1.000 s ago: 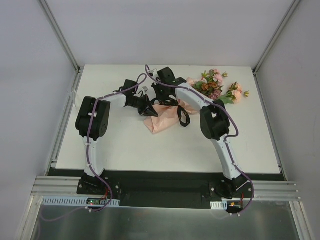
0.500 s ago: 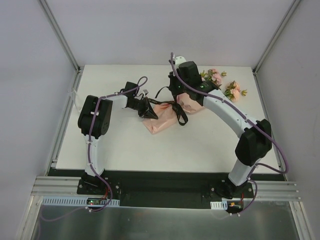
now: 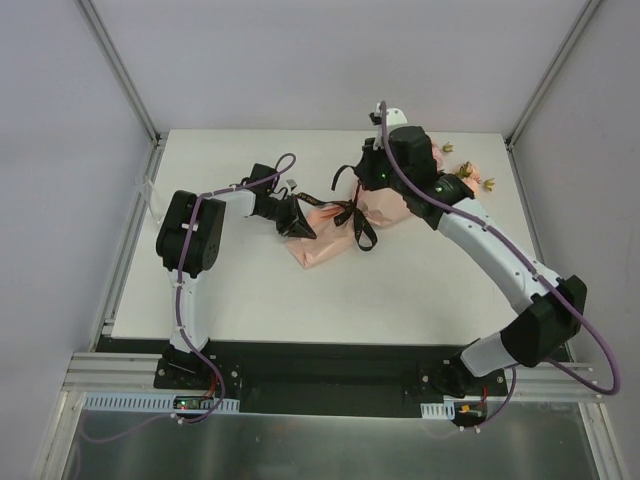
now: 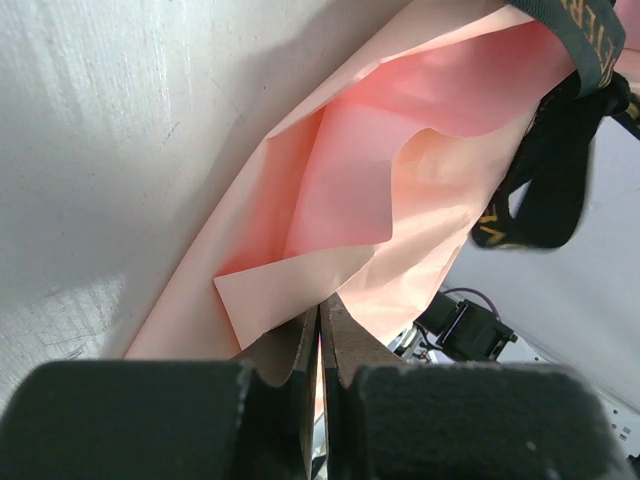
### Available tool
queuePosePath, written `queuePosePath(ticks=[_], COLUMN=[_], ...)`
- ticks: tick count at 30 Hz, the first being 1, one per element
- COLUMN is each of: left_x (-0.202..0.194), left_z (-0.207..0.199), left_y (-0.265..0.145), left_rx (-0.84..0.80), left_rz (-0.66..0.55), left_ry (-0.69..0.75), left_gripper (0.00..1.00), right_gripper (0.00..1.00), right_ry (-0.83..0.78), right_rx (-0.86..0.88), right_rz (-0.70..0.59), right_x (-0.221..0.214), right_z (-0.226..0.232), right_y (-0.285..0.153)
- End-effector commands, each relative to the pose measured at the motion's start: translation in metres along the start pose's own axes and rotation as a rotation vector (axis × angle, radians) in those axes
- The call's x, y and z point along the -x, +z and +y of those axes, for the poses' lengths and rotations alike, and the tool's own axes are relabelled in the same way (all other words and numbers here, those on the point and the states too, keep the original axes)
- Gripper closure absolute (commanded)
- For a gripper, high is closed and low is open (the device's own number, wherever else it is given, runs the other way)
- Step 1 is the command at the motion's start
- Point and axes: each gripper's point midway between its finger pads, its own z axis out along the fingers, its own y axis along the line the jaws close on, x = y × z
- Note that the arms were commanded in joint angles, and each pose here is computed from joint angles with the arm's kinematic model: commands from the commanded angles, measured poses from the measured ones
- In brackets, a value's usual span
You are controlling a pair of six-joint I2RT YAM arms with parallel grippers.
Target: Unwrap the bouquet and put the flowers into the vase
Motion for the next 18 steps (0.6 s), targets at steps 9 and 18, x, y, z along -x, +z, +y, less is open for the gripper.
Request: queuePosePath(ticks=[9, 18], left_x=[0.004, 0.003], left_z=[0.021, 0.012], left_y=[0.011, 0.007], left_rx=[0.076, 0.057], left_rz=[0.001, 0.001], left_ry=[-0.002, 0.005], left_gripper=[1.00, 1.00], right_gripper=[0.99, 0.99], right_ry=[0.041, 0.069], right_rx=[0.159, 0.302], right_rz=[-0.605, -0.537], right_x=[0.180, 0.119], right_z=[0.038, 0.052], right_y=[-0.176, -0.190])
